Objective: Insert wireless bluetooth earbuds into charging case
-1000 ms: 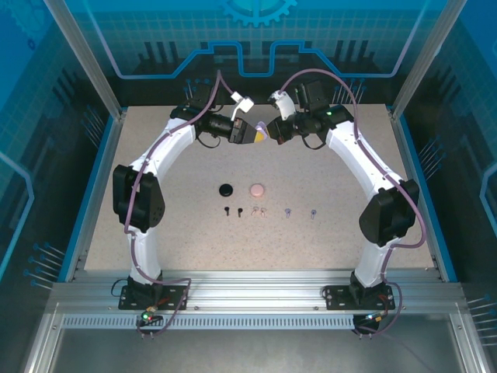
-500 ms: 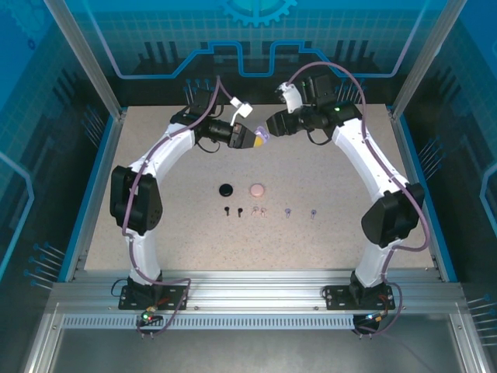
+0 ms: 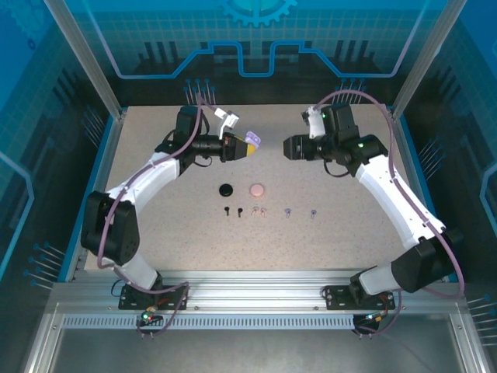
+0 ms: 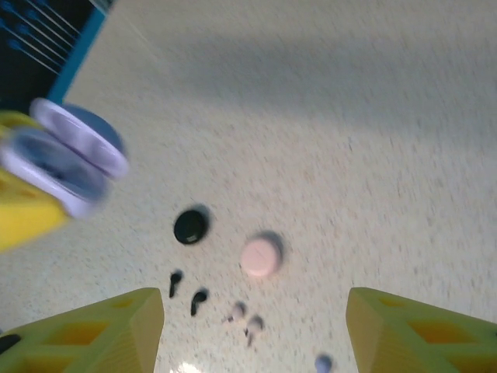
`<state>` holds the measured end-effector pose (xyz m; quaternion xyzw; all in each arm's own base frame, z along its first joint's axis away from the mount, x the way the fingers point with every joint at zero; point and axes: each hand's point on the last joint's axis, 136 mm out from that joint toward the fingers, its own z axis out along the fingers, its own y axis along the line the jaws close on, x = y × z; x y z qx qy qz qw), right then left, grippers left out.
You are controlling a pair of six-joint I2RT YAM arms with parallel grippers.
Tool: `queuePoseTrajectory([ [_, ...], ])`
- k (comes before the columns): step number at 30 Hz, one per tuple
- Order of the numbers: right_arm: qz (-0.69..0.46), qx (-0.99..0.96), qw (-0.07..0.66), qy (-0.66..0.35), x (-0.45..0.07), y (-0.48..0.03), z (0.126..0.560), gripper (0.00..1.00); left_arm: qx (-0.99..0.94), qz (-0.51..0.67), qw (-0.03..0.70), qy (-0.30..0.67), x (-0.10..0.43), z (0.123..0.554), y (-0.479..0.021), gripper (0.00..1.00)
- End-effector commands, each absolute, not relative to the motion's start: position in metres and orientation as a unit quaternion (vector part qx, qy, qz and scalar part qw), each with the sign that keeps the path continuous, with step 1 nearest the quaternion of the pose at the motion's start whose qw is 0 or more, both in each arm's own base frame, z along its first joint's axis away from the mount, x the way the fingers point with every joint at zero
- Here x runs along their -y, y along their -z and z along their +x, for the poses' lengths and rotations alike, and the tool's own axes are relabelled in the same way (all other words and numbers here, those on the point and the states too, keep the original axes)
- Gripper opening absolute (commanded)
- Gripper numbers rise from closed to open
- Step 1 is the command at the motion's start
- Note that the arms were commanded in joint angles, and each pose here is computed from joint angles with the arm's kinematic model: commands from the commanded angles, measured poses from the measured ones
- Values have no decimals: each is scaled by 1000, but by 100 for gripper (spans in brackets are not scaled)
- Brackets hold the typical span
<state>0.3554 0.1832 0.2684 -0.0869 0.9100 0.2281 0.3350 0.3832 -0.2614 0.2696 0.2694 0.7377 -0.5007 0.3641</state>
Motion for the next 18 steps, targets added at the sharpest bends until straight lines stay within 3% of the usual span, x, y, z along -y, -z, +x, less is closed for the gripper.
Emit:
queuePoseTrajectory([
  [1, -29, -931, 308, -194, -177, -237, 339, 65, -685, 252, 473, 493, 255, 392, -316, 0],
  [11, 32, -969, 235, -74, -180, -147, 294, 65, -576, 228, 629, 469, 233, 368, -343, 0],
  [18, 64, -977, 202, -30, -181, -108, 283, 64, -550, 214, 666, 456, 227, 356, -342, 0],
])
